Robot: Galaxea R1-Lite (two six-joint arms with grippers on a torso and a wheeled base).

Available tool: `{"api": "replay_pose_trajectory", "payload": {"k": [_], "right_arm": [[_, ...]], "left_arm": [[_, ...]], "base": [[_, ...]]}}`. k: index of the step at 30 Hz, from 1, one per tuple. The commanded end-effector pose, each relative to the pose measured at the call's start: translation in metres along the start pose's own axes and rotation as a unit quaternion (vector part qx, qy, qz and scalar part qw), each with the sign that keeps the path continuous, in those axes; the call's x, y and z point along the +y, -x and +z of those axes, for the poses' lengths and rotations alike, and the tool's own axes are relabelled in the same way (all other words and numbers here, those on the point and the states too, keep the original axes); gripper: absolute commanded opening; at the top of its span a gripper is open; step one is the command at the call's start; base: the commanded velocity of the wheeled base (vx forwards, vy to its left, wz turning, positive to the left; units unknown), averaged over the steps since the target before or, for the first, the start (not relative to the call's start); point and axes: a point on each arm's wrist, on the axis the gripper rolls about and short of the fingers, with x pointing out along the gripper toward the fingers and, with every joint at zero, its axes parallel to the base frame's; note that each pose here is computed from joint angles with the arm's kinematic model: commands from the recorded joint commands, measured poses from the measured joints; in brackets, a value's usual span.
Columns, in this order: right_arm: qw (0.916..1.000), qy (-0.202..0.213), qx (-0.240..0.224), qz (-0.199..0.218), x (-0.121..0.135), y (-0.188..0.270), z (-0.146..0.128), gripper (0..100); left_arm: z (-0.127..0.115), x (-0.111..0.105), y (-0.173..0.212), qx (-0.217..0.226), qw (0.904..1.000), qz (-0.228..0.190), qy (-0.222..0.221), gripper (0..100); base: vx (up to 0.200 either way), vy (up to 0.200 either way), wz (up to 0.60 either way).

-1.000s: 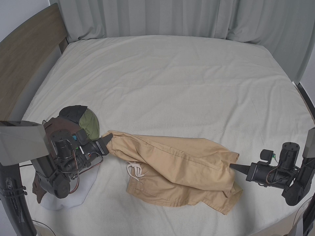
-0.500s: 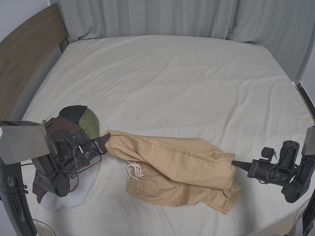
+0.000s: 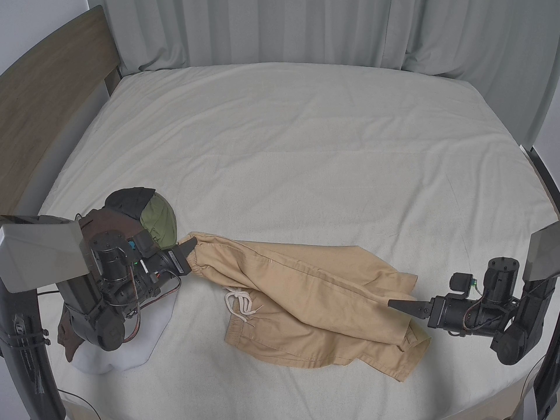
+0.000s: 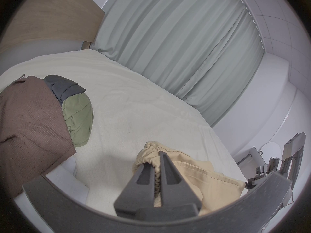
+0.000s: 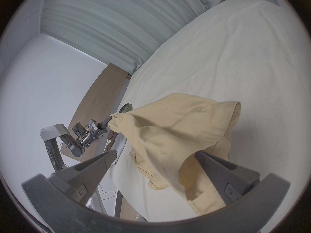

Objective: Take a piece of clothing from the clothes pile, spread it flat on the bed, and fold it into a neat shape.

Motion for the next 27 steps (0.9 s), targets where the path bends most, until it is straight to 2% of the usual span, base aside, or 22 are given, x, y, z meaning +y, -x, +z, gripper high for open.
{"api": "replay_pose_trajectory", "payload": {"k": [1,10,25,26,27], "right_arm": [[1.0,-0.002,0.01,0.002,-0.002,-0.007,-0.003,100],[0.9993,0.021,0.017,0.026,0.014,-0.02,-0.006,100],[0.9988,0.041,-0.002,0.027,0.026,-0.028,-0.002,100],[0.9988,0.041,-0.002,0.027,0.026,-0.028,-0.002,0],[0.9988,0.041,-0.002,0.027,0.026,-0.028,-0.002,0]], "left_arm": [[0.0,-0.001,0.0,0.0,1.0,-0.001,0.0,0],[0.001,-0.001,0.0,-0.002,1.0,-0.001,0.0,0],[0.002,-0.001,0.0,-0.004,1.0,-0.002,-0.001,0],[0.002,-0.001,0.0,-0.003,1.0,-0.001,-0.001,0],[0.002,-0.001,0.0,-0.003,1.0,-0.001,-0.001,0]], "base": [[0.0,0.0,0.0],[0.0,0.0,0.0],[0.0,0.0,0.0],[0.0,0.0,0.0],[0.0,0.0,0.0]]}}
